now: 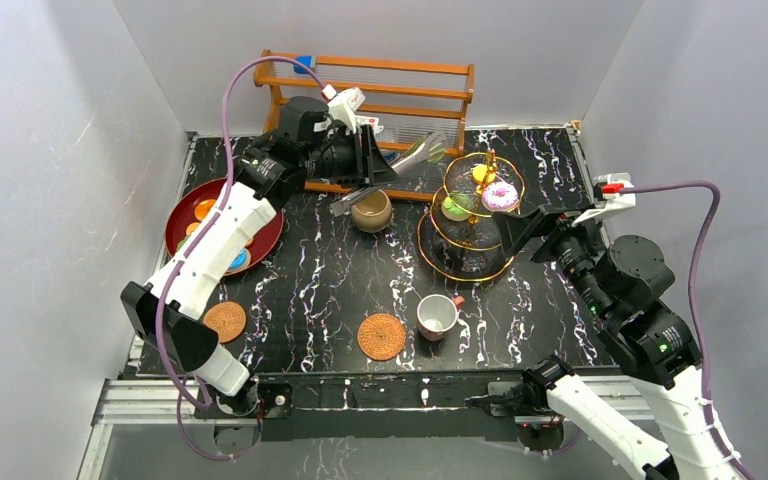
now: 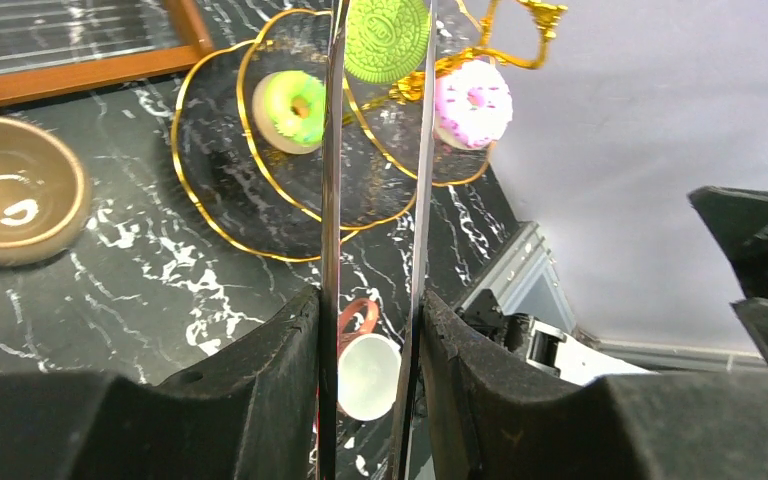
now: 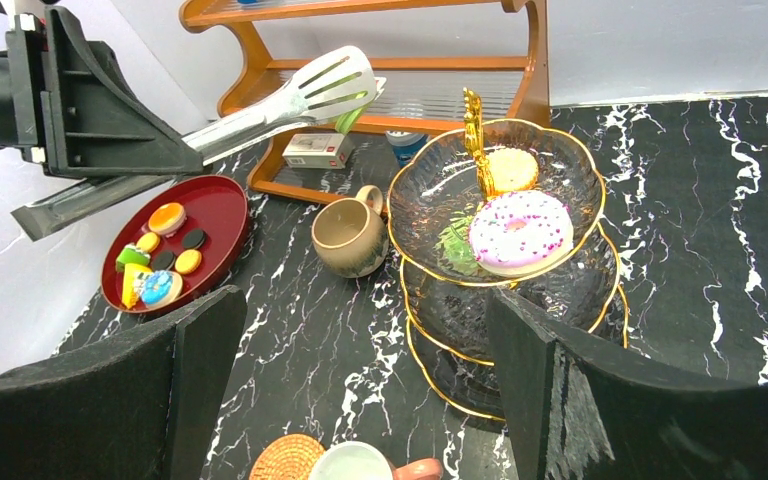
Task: Serve the afternoon tea
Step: Place the desert on the desert table.
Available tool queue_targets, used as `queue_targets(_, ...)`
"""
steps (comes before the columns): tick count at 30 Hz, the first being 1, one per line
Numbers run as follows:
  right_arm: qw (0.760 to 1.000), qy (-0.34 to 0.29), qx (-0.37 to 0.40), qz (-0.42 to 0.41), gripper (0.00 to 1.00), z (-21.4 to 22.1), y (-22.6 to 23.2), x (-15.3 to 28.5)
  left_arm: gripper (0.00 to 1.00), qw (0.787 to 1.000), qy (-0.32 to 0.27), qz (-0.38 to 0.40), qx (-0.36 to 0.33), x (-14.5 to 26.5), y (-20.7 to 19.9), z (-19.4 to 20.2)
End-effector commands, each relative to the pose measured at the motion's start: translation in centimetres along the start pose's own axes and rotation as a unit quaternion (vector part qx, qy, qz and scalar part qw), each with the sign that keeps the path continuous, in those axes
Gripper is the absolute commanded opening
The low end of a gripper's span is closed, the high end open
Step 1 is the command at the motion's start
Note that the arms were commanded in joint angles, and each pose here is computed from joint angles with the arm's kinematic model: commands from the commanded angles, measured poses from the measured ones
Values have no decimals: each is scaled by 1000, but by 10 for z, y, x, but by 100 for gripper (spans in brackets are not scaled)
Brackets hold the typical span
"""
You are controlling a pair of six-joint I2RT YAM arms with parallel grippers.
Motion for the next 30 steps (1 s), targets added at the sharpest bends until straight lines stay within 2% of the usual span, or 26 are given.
queue_targets(1, 1000, -25, -5, -14, 99, -15, 9, 4, 32, 998, -39, 49, -18, 10, -31, -20)
queue_targets(13, 1000, -24, -9, -18, 99, -15, 11, 2, 33, 998, -11, 65, -13, -11, -40, -1)
queue_targets(30, 999, -28, -8, -19, 99, -17, 12, 3, 44, 998, 18, 65, -12, -34, -33, 10)
Point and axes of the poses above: each gripper's point midway between its finger pads, its own x axis back along the fingers, its own y axis along the line the jaws close on, z = x × y, the point moved 6 cm from there along x, back along the fingers, and after that the axes turned 15 degrees about -x, right-handed, at the moved point
